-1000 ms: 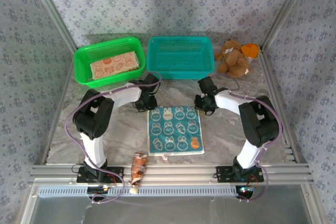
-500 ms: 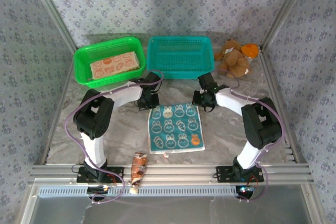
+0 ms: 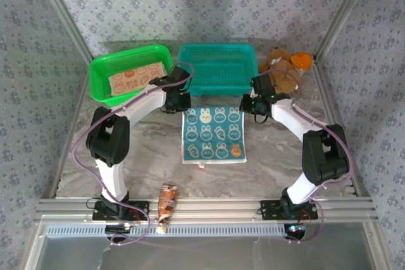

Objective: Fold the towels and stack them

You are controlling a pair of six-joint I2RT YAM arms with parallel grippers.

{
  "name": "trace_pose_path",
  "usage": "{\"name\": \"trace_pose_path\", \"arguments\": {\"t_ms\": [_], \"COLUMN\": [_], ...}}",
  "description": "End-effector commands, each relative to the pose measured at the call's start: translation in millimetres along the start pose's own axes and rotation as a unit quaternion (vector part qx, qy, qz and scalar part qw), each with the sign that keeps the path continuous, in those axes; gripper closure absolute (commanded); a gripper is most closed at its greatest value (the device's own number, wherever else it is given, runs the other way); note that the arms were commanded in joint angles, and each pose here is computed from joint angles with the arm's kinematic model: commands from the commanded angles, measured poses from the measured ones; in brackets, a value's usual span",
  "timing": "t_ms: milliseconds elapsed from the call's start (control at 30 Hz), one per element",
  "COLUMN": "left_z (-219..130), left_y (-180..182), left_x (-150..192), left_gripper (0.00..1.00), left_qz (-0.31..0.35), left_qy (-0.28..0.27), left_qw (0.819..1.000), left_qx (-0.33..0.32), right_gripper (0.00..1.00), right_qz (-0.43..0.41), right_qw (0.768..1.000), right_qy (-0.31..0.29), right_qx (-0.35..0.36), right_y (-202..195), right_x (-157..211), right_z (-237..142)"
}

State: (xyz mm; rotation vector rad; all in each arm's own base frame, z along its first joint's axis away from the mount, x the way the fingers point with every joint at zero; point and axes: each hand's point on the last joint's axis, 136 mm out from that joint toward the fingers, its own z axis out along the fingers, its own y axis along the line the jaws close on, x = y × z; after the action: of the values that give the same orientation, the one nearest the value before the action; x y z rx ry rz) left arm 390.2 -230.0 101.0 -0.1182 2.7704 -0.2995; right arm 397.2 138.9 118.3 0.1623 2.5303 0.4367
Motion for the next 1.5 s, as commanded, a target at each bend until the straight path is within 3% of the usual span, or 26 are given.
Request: {"name": "trace_pose_path", "arguments": {"t_ms": [0, 533, 933, 1467], "left_z": [-22.6, -40.4, -43.5, -47.5], "left_y": [-0.6, -15.0, -11.9, -7.5], "left_x": [-2.7, 43.9, 92.4, 126.2], "left_gripper": [1.00, 1.00, 1.00, 1.00], "left_qz": [0.023, 0.040, 0.059, 0.062], "left_qy": [-0.013, -0.048, -0.054, -0.054], "left_qw": [1.000, 0.996, 0.996, 0.995], "left_qx": [0.006, 0.058, 0.049, 0.048], "right_gripper": [1.00, 1.00, 1.00, 1.00], "right_qz": [-0.017, -0.006, -0.008, -0.003], "right_qw": [0.999, 0.998, 0.999, 0.999], "right_qy": [-0.029, -0.043, -0.038, -0.032], "right_qx": [-0.014, -0.036, -0.032, -0.029], "right_y": [3.0, -10.0, -24.1, -28.9], "right_x": [-9.3, 50.5, 95.6, 135.9], "right_z": [-18.7, -46.3, -58.1, -68.7]}}
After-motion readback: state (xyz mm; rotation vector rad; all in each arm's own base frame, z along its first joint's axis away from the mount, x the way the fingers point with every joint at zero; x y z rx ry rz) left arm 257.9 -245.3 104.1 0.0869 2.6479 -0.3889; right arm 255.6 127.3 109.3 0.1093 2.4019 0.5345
